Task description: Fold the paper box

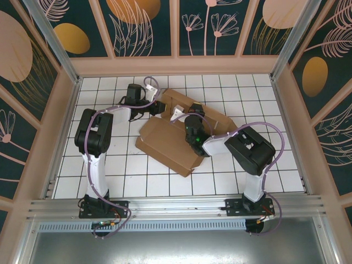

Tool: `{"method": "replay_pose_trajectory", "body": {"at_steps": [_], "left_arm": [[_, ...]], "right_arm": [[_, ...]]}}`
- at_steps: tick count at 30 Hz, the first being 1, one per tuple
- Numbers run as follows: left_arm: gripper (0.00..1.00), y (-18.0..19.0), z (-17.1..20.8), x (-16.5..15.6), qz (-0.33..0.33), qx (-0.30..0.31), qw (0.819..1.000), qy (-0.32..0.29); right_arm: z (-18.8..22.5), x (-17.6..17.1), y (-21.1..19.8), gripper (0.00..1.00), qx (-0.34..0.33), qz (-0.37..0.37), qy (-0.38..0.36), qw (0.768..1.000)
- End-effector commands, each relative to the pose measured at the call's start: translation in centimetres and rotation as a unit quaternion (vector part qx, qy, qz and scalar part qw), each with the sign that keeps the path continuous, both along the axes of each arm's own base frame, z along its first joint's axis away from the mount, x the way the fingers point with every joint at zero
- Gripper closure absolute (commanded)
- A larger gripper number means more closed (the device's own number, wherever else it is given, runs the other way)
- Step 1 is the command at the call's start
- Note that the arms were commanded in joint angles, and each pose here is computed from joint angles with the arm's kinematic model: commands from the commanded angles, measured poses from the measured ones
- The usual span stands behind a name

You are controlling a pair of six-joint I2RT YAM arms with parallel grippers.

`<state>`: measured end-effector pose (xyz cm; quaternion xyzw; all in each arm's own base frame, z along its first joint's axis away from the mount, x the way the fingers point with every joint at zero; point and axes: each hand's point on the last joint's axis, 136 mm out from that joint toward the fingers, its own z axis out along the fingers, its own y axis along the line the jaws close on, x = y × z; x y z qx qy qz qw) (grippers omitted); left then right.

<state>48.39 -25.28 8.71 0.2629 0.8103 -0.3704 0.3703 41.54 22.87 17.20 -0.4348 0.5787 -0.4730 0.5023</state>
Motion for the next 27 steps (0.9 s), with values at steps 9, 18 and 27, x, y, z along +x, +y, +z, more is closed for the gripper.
{"method": "replay_pose_trajectory", "body": {"at_steps": [9,18,27], "left_arm": [[0.84,-0.7,-0.1,-0.5,-0.01,-0.003,1.0,0.01],[0.83,-0.6,0.4,-0.2,-0.005,-0.005,1.0,0.002],[0.82,-0.4,1.3,-0.1,0.007,-0.008,1.0,-0.029]], "right_arm": [[1.9,-0.6,2.4,0.69,0.075,0.034,-0.012,0.997],[1.9,-3.4,5.3,0.4,0.262,0.115,0.14,0.948],[9.0,-5.8,6.4,0.38,0.469,0.2,0.157,0.846]]}}
